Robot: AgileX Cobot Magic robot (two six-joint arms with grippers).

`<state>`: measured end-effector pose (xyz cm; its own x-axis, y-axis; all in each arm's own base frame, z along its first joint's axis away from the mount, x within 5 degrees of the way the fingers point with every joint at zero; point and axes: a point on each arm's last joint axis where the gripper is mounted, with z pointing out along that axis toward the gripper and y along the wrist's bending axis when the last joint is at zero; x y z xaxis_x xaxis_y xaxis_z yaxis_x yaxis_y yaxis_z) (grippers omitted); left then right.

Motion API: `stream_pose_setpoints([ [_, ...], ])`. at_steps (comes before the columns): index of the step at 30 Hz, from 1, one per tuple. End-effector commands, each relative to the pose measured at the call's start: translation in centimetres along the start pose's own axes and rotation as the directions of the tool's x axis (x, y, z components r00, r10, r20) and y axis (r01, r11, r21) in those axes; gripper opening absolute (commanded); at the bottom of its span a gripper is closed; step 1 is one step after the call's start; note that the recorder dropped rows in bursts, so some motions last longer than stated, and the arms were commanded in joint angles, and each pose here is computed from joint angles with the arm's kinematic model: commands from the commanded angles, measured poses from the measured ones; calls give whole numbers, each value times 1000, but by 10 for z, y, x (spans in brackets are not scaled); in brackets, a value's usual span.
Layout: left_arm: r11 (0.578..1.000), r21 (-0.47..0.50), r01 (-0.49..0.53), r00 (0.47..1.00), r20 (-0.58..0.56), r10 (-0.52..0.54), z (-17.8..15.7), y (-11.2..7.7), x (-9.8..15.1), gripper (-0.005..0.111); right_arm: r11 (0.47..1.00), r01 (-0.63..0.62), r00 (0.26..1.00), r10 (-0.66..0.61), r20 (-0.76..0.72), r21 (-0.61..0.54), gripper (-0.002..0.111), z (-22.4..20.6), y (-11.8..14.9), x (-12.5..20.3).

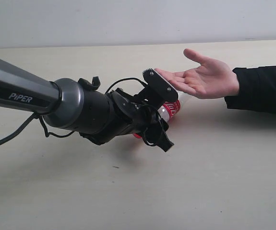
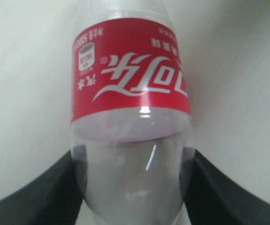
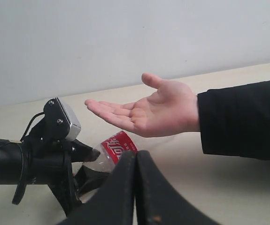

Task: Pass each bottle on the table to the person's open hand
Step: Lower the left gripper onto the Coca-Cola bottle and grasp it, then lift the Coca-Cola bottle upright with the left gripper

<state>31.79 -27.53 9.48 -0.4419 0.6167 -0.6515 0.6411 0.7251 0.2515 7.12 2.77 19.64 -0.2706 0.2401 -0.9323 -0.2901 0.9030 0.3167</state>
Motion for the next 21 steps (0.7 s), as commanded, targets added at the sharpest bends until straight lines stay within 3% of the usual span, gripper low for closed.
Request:
stream_pose_setpoints([
  [1,1000,-16,-1,1000,3,1,1,2,-1,1,1000,1,1000,-1,2,3,0,0,-1,1],
  [8,1000,-24,-4,1000,15,4,-2,4,-4,0,1000,1,1000,-1,2,3,0,0,-1,1],
  [13,997,-51,61,998,31,-59,-10,10,-10,0,1000,1,1000,-1,2,3,0,0,-1,1],
  [17,989,-77,130,992,16,-129,-13,25,-6,0,1000,1,1000,-1,2,3,0,0,-1,1],
  [21,961,-185,207,975,-38,-217,-14,50,9,0,1000,1,1000,-1,2,3,0,0,-1,1],
])
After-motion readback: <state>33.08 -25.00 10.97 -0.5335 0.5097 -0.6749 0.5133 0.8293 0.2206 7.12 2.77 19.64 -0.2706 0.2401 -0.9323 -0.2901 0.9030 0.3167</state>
